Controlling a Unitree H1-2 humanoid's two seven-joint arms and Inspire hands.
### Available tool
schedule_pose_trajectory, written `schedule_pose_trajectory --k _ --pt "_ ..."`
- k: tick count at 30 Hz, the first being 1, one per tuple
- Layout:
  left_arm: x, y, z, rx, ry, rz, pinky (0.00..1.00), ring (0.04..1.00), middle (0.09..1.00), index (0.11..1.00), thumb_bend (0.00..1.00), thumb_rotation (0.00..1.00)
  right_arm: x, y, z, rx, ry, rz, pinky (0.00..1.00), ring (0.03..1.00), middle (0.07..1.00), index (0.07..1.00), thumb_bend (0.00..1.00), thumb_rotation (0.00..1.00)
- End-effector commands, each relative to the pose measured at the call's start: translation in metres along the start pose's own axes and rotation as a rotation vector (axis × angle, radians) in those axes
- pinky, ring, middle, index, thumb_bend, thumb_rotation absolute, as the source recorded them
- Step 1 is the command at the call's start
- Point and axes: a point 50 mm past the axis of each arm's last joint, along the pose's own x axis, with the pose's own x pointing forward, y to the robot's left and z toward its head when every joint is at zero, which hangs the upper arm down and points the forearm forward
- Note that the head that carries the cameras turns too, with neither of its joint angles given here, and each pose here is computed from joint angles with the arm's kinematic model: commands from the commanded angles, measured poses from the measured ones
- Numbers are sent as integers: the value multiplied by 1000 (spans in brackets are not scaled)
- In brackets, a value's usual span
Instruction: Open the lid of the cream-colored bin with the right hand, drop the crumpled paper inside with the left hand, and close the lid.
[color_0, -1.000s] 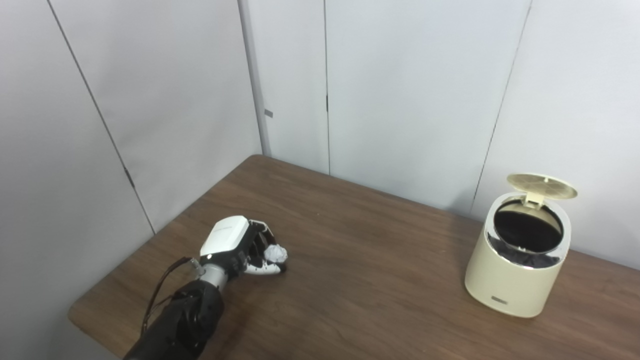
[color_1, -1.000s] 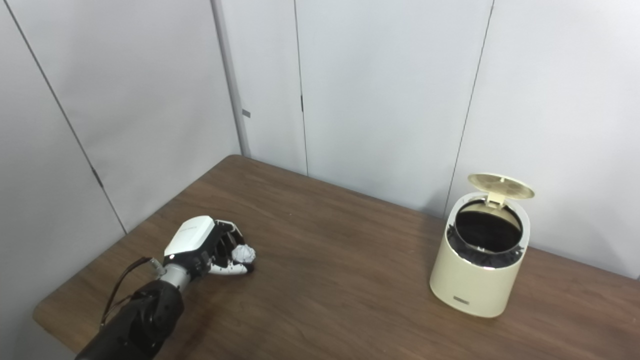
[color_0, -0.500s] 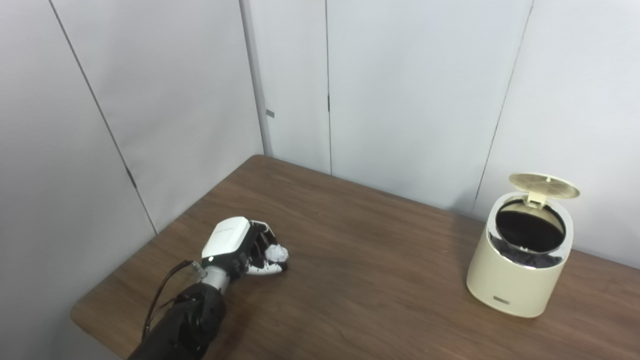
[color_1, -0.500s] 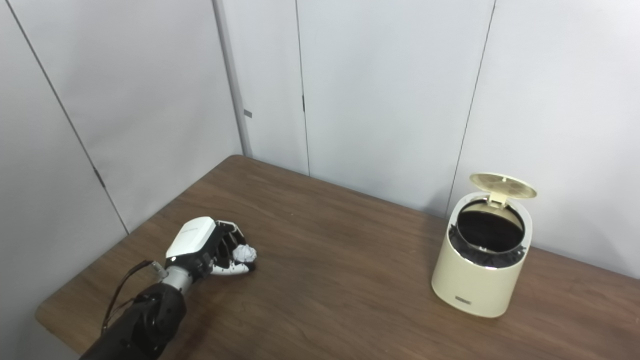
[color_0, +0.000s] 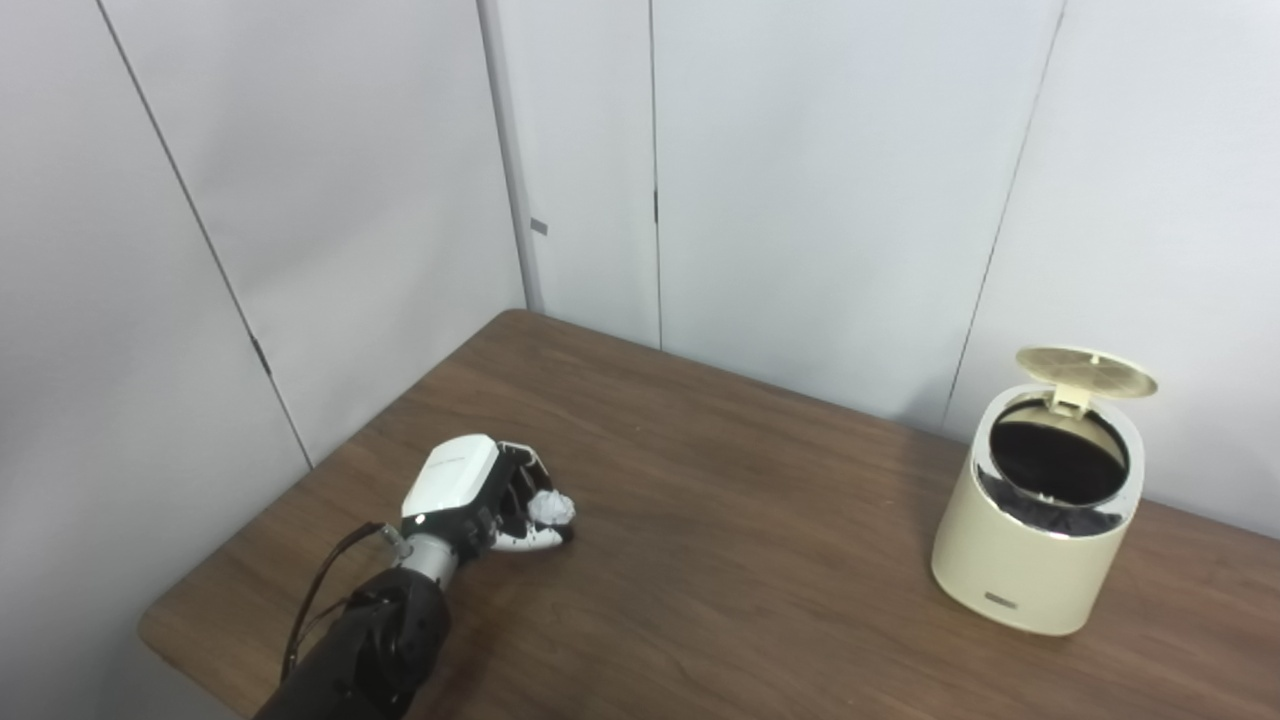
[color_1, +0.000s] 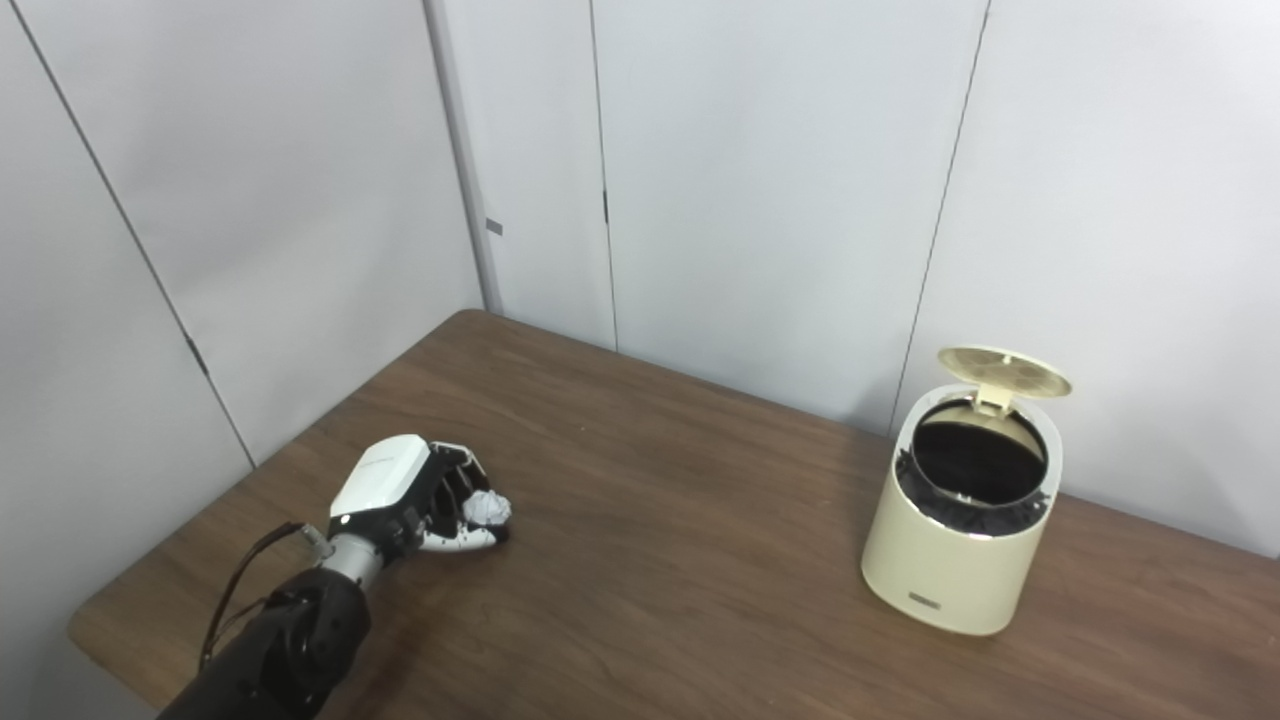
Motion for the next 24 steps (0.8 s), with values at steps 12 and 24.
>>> schedule_pose_trajectory --k 12,24 --pt "2 14 30 -12 -128 47 308 391 458 527 500 0 8 2 14 -8 -94 -16 512 688 737 744 1000 792" --pt "10 32 66 -35 -276 136 359 432 475 512 504 0 6 10 13 -20 -74 -16 554 729 763 760 1000 802"
